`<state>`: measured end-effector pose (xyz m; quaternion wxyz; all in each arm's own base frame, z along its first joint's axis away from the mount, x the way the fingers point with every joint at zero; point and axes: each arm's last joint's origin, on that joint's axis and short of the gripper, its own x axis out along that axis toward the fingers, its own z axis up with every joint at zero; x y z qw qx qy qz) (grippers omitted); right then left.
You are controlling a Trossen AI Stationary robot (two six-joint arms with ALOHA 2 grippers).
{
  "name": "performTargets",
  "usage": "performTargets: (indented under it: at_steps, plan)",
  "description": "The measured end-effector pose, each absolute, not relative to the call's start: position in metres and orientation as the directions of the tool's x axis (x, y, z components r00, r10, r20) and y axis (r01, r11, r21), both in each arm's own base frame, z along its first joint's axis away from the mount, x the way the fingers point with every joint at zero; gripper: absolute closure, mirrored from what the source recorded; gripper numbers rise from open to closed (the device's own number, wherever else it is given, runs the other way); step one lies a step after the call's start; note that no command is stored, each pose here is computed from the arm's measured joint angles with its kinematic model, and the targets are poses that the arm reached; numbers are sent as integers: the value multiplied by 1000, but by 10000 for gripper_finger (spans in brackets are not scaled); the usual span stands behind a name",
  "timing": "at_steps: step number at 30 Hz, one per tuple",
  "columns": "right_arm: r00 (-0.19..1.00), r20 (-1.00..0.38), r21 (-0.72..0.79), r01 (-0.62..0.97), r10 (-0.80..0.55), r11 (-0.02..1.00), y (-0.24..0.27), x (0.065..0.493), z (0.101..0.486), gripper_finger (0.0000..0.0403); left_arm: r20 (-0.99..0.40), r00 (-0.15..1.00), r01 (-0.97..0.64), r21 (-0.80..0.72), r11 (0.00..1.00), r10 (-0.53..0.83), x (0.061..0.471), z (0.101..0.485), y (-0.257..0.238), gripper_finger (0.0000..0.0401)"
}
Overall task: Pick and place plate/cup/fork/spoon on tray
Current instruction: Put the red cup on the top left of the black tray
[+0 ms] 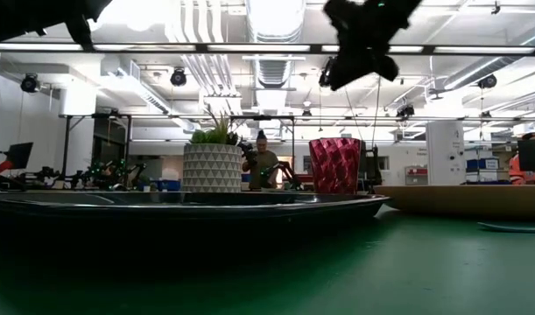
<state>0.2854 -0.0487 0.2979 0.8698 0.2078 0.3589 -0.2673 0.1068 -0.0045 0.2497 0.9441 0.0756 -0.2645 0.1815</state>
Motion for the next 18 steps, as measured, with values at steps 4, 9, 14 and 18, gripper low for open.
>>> performTargets:
  at_steps: [4, 9, 14, 18]
  plan:
    - [519, -798, 112, 625, -305, 772, -61, 309, 295, 360, 526, 795, -382, 46, 923, 302, 106, 250, -4, 401]
    - [472, -843, 109, 619, -258, 778, -74, 334, 288, 360, 527, 795, -381, 46, 923, 302, 106, 250, -4, 401]
    - [408, -881, 88, 636, -238, 766, -80, 348, 278, 351, 520, 799, -380, 50, 924, 301, 107, 248, -5, 401]
    - [362, -903, 65, 649, -233, 758, -83, 352, 269, 319, 511, 806, -379, 55, 924, 300, 108, 246, -5, 401]
